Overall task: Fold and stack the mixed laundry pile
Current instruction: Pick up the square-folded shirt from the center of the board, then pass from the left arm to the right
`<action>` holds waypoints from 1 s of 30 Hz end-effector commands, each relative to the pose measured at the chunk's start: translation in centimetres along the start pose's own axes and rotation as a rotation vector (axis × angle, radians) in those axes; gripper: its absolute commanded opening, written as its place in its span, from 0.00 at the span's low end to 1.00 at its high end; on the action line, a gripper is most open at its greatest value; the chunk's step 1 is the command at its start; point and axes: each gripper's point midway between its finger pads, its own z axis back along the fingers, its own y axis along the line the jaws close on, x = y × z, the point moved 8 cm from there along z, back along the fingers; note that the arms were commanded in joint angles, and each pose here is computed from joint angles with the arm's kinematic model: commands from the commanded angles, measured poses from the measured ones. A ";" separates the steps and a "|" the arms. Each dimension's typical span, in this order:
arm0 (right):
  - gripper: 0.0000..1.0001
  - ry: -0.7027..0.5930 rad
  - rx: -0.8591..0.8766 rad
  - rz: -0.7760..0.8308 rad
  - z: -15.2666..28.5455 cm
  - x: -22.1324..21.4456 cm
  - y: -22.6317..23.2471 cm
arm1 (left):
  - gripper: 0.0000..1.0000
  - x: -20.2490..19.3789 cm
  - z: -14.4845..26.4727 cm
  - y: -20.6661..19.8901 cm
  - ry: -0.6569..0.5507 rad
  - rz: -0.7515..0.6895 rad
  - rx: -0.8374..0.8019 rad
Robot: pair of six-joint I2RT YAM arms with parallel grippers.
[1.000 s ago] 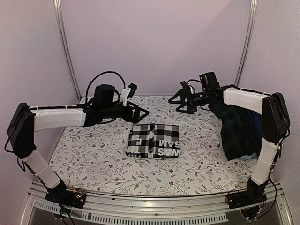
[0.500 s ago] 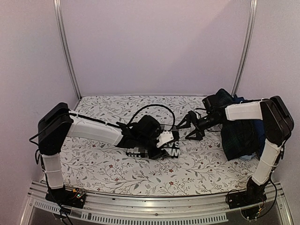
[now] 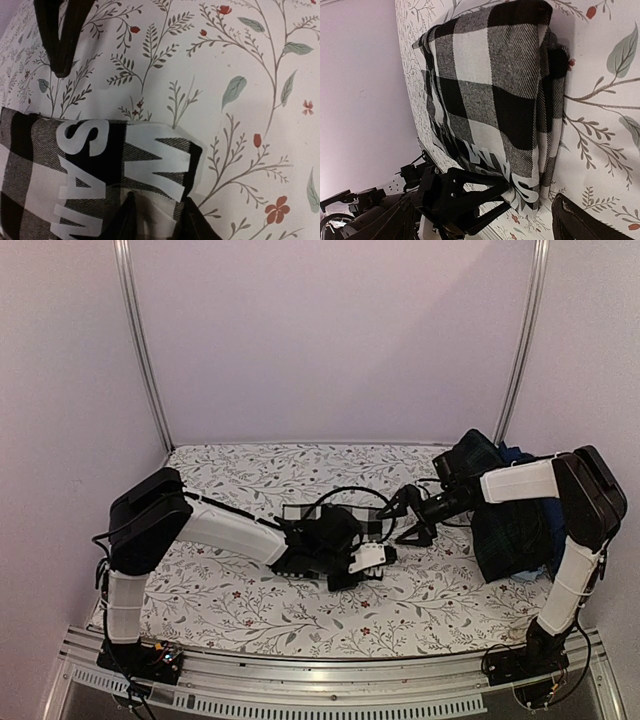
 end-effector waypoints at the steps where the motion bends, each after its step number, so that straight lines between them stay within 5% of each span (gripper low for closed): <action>1: 0.94 0.034 0.007 -0.046 -0.6 -0.6 -1.2 | 0.21 0.2 -0.2 0.7 -0.012 0.063 0.004; 8: 0.97 0.052 0.038 -0.088 -1.2 -0.5 -1.7 | 0.00 0.9 2.4 2.1 -0.088 0.121 -0.023; 23: 0.98 0.088 0.130 -0.211 -4.0 -0.3 -1.1 | 0.00 2.2 5.8 4.8 -0.207 0.250 0.018; 30: 0.86 0.062 0.200 -0.261 -5.3 1.0 -0.9 | 0.00 2.3 6.4 5.1 -0.234 0.263 0.007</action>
